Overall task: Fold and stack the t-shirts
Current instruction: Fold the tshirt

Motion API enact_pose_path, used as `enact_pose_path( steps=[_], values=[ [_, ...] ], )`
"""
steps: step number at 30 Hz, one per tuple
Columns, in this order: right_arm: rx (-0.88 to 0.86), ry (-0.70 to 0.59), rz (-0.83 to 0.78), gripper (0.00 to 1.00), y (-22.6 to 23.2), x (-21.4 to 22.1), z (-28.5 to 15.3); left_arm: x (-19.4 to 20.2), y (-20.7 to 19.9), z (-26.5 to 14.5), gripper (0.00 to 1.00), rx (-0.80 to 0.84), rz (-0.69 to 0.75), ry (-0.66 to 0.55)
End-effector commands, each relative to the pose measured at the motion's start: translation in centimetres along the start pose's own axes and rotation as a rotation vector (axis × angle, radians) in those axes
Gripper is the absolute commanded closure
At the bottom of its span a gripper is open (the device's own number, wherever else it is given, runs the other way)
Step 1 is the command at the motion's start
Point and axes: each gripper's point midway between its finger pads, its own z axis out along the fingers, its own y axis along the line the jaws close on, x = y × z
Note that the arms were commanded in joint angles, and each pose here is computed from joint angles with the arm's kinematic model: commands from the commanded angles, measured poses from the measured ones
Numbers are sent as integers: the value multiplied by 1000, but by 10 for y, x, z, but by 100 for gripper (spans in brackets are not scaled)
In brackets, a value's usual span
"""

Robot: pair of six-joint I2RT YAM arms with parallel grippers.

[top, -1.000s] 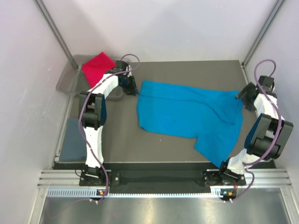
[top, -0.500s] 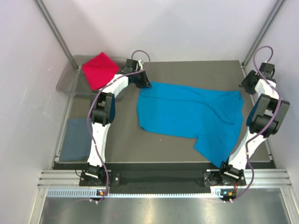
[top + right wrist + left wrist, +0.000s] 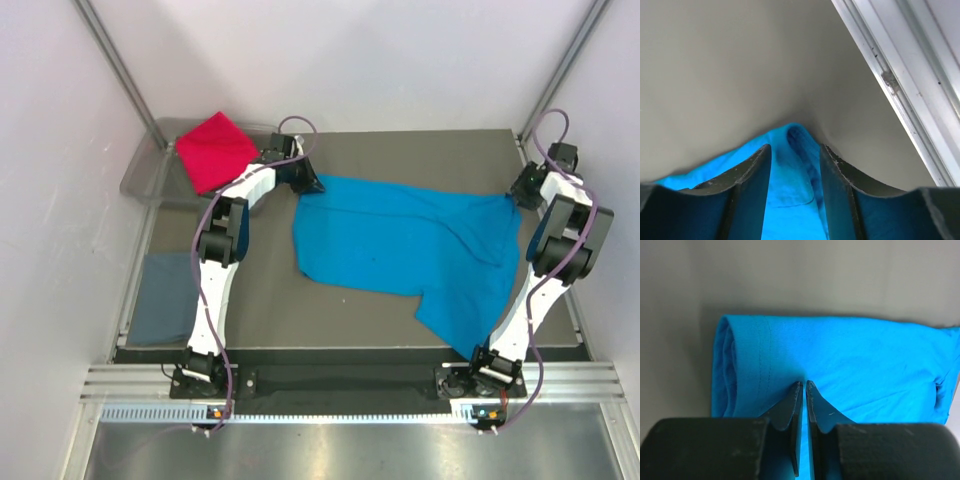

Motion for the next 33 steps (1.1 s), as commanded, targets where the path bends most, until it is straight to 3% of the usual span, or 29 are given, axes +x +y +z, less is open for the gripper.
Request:
enact_pose_path(
  steps=[1, 5, 10, 15, 26, 29, 32, 33],
  values=[
    [-28, -52, -34, 57, 11, -20, -1, 1, 13, 9, 88, -28, -6, -14],
    [-6, -47, -35, 64, 6, -19, 6, 6, 17, 12, 89, -40, -18, -3],
    [86, -78, -33, 89, -11, -24, 9, 12, 31, 19, 91, -61, -45, 4],
    [213, -120, -14, 100, -33, -29, 7, 12, 38, 27, 92, -59, -73, 0],
    [308, -153, 32, 100, -36, -51, 14, 6, 40, 42, 92, -33, -59, -11],
    [319, -138, 8, 100, -33, -53, 15, -4, 31, 37, 88, -16, -28, -26],
    [330, -147, -17, 76, -25, -73, 0, -16, 9, 20, 82, -1, 32, -47],
    [357, -145, -27, 64, -27, -75, -6, -17, 1, 14, 78, 1, 49, -54]
  ],
)
